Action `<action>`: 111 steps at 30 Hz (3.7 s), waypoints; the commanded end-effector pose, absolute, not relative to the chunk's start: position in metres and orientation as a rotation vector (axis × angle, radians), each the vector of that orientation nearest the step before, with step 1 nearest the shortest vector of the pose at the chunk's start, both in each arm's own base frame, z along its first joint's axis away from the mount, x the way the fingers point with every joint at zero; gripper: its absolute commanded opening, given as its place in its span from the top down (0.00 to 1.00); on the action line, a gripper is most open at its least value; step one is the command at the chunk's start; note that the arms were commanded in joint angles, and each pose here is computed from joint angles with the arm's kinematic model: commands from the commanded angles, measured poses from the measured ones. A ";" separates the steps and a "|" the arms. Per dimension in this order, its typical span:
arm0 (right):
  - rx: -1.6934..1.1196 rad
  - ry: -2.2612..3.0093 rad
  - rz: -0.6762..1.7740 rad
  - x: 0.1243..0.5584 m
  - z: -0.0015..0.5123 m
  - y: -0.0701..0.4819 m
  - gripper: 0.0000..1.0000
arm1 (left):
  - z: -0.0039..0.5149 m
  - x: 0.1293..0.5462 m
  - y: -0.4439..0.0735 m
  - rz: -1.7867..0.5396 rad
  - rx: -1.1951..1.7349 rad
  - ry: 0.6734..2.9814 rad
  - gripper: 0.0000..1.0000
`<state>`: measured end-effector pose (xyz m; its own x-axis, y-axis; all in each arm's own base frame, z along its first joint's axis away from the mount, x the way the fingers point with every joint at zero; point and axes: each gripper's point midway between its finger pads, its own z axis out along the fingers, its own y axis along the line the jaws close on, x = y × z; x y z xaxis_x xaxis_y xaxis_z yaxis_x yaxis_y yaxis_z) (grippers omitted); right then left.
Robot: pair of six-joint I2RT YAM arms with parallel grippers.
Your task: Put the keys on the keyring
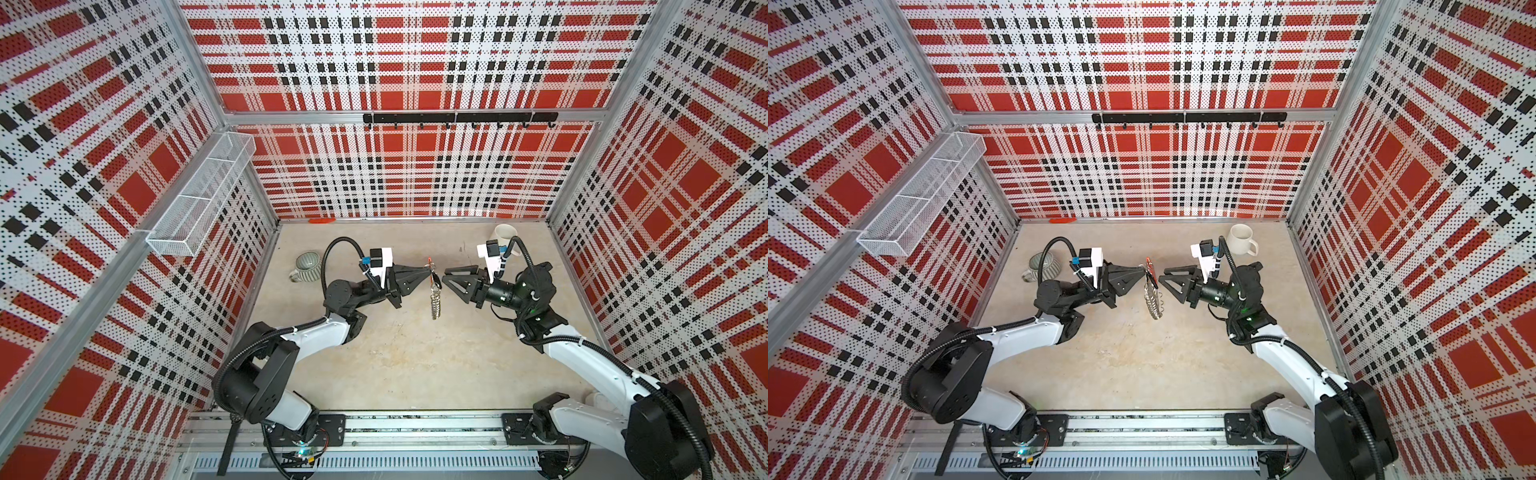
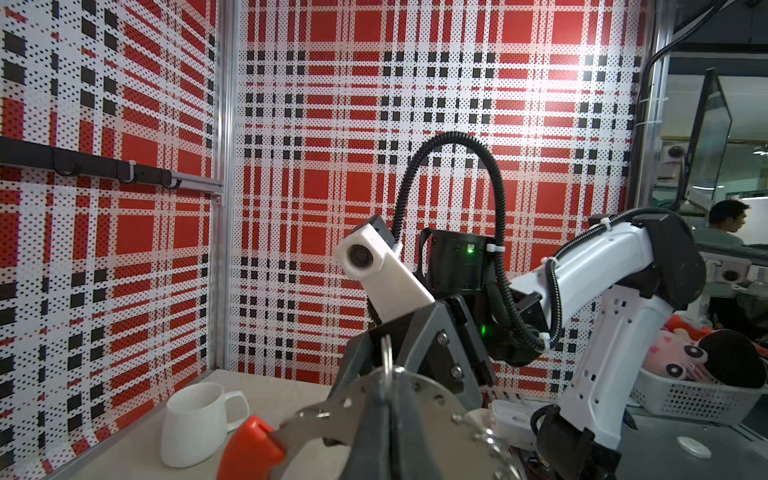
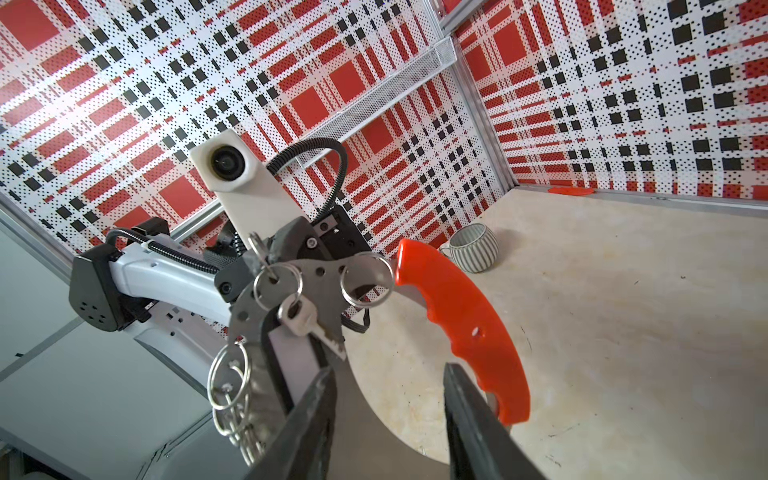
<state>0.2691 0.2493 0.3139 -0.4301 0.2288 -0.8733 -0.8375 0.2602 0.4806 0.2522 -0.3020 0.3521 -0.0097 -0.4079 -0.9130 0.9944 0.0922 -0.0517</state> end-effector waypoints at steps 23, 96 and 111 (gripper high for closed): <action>-0.725 1.419 1.497 0.247 0.336 0.285 0.47 | 0.365 0.249 -0.295 -1.321 0.786 0.917 1.00; 0.195 1.884 0.509 0.325 0.185 0.092 0.40 | 0.132 0.377 -0.389 -0.241 1.144 1.911 0.99; 0.015 1.650 0.975 0.324 0.237 0.096 0.10 | 0.205 0.402 -0.313 -0.373 0.533 1.805 0.02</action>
<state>0.3363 0.0750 0.2003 -0.3534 0.4459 -0.8224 -0.2357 0.8083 0.5395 0.3900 -0.3438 0.1375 -0.3091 0.4197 -0.8534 0.6517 0.7470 0.1313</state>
